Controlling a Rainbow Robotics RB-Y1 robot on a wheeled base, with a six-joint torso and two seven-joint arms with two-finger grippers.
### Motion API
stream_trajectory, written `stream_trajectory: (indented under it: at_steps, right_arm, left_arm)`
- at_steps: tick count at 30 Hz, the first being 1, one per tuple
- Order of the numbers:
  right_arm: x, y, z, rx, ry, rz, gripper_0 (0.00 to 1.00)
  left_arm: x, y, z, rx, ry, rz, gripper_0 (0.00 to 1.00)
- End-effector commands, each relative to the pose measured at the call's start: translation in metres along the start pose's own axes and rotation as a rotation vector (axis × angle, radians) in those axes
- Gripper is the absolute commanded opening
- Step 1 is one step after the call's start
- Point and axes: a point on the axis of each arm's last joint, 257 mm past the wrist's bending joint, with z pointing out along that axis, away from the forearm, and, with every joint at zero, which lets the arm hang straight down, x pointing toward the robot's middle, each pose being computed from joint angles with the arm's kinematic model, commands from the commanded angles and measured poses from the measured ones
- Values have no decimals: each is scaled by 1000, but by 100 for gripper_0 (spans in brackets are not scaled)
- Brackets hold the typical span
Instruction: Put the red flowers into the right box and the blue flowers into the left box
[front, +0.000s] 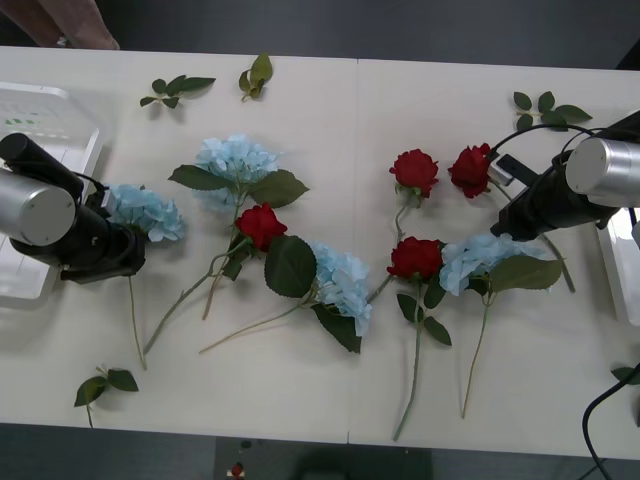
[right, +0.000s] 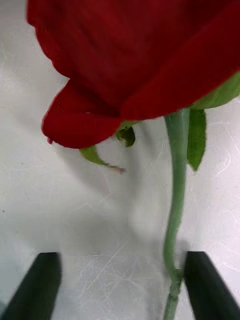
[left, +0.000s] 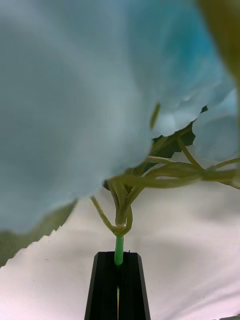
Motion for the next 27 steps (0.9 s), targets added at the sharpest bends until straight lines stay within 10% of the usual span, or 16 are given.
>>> stream_trajectory:
  at_steps: [1, 27]
  right_arm:
    - [-29, -4, -4, 23, -46, -8, 0]
    - [-78, -48, -111, 29, -149, 22, 0]
  left_arm:
    - [-39, -2, -28, 18, -88, -10, 0]
    - [-140, 135, -229, -293, -320, 96, 0]
